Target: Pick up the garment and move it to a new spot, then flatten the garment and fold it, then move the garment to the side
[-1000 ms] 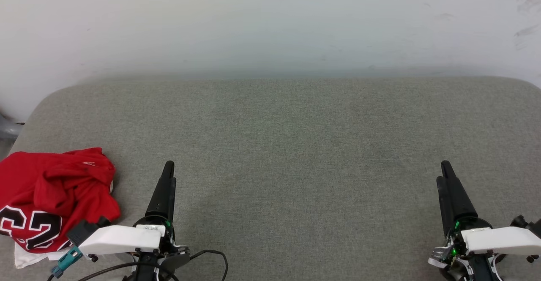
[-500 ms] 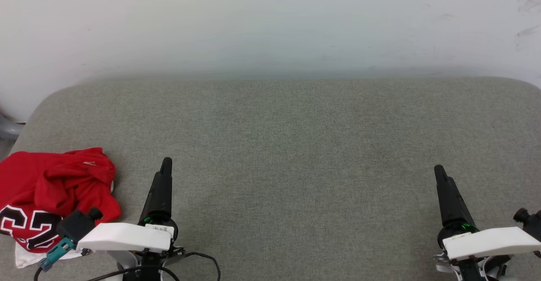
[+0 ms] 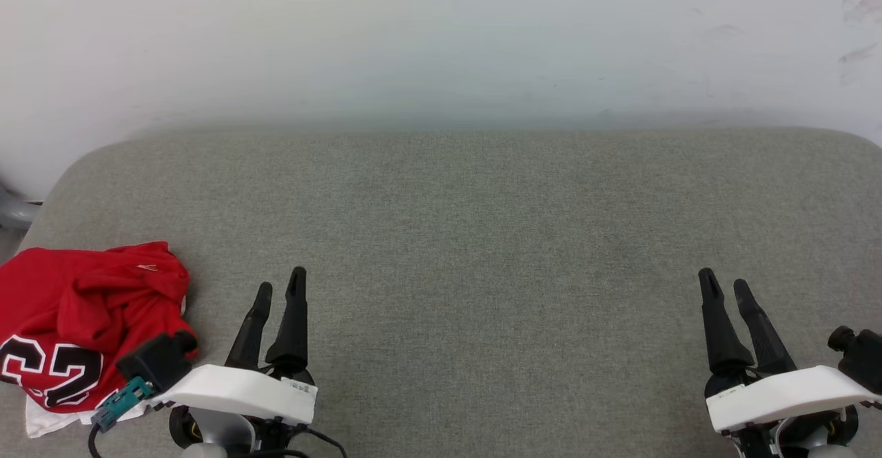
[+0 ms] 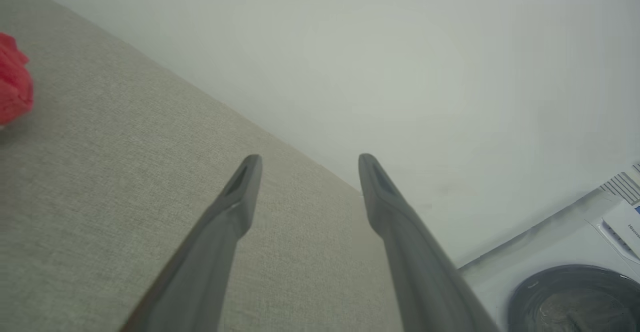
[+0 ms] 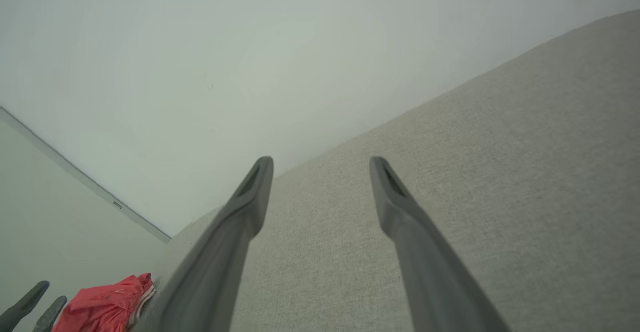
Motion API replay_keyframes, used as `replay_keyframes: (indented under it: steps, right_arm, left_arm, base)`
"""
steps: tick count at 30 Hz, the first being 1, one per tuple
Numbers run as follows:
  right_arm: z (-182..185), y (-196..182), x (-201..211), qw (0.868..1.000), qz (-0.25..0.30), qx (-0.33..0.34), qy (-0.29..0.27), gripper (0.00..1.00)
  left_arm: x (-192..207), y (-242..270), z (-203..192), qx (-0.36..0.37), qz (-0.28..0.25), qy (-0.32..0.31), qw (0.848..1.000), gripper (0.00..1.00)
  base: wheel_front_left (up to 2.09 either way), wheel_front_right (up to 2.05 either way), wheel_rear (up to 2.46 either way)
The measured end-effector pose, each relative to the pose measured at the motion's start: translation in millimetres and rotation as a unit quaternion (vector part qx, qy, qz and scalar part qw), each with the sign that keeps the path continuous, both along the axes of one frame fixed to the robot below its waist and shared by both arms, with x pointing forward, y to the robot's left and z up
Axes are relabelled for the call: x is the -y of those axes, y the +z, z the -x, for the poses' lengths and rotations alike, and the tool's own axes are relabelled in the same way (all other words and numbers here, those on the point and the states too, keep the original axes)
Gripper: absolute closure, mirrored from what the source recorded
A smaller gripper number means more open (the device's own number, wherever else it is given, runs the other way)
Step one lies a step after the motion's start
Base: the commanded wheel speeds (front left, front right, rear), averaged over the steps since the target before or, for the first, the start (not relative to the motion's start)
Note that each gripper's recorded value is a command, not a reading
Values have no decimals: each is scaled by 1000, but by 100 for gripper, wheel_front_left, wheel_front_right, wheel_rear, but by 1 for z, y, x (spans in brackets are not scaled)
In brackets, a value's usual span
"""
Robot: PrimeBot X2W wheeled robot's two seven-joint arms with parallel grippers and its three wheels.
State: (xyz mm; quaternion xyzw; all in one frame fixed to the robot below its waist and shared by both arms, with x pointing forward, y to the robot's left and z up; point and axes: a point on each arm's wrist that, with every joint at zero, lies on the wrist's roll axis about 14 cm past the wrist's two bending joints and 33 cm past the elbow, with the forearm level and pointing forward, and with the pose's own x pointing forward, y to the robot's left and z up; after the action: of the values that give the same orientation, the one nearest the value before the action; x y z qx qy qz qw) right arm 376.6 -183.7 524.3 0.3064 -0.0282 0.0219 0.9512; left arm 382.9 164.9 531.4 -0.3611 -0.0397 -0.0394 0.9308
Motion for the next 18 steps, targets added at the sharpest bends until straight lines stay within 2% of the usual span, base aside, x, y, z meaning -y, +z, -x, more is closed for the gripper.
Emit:
replay_keyframes:
  steps: [9, 18]
  right_arm:
    - [2, 7, -3, 996, 88, 5, 8, 0]
    - [4, 9, -4, 986, 163, 0, 12, 0]
  left_arm:
    - [4, -3, 1, 5, -90, -2, 996, 0]
    - [4, -5, 2, 10, -156, 2, 988, 0]
  base:
    - [0, 0, 0]
    - [0, 0, 0]
